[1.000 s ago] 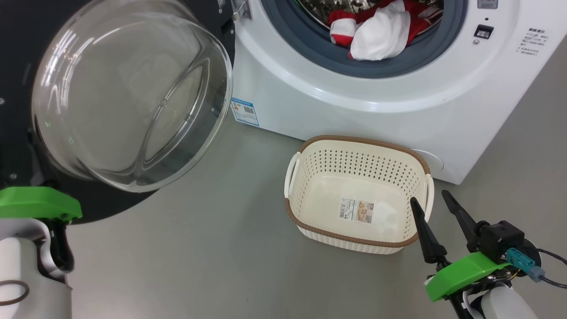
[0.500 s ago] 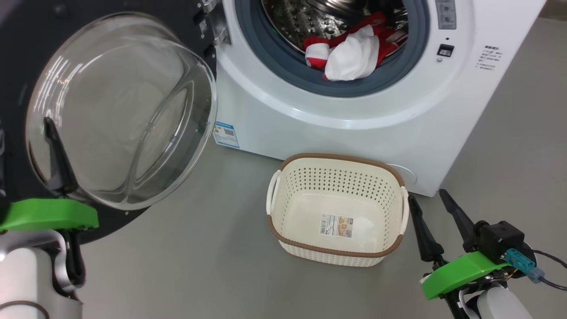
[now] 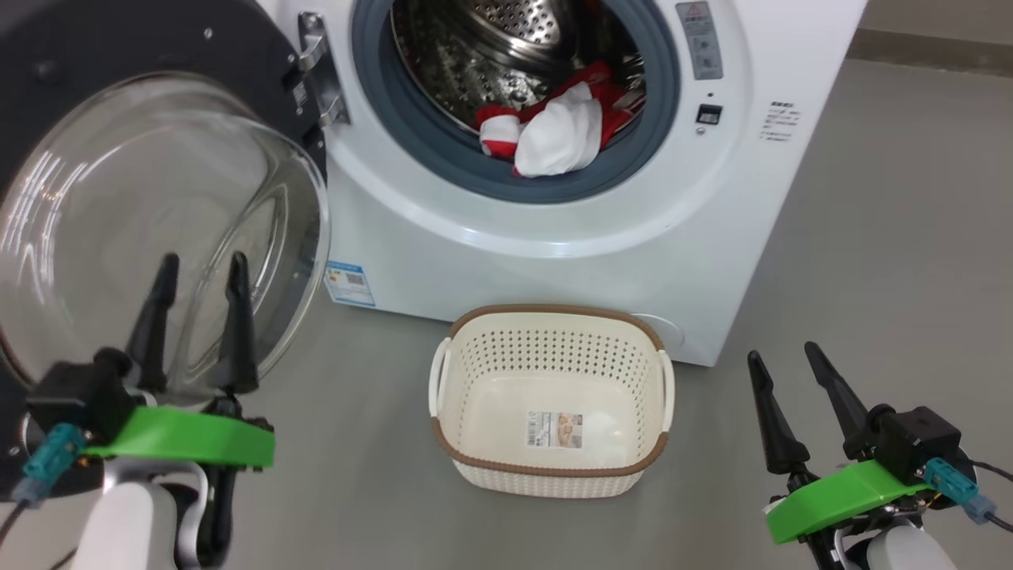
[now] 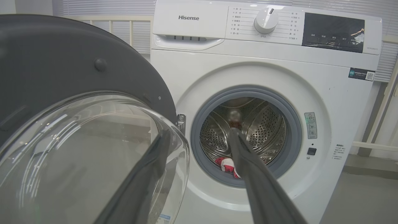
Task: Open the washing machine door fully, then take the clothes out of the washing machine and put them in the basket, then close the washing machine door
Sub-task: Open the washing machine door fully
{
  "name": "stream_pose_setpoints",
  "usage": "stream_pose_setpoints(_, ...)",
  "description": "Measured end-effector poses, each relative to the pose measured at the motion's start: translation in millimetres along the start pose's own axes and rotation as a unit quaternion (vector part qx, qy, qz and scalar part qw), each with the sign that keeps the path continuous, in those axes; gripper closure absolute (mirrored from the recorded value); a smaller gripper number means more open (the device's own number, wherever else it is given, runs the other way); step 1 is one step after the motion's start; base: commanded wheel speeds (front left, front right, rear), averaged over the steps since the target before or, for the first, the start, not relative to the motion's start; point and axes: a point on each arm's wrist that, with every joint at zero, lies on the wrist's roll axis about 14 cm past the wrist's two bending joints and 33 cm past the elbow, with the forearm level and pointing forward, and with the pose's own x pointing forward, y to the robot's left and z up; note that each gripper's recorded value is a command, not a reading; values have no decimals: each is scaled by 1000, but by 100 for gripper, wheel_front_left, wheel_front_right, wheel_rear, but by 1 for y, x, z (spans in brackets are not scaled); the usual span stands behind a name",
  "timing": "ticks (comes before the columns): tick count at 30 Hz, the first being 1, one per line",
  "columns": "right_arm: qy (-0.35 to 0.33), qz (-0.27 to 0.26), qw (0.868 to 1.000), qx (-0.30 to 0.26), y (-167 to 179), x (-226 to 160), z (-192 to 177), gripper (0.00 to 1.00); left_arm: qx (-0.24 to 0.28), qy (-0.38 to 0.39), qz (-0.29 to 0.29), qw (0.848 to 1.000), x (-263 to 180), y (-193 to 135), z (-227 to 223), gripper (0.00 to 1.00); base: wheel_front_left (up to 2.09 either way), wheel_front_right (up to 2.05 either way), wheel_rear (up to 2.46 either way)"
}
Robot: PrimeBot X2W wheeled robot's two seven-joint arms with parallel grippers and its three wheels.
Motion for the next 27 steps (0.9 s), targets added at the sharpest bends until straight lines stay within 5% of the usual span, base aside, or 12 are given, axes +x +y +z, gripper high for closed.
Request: stream_pose_setpoints(27,-100,-113,988,-41,-63,-76,70,0,-50,120,-116,985,-37,-84,-86,0,0,0,0)
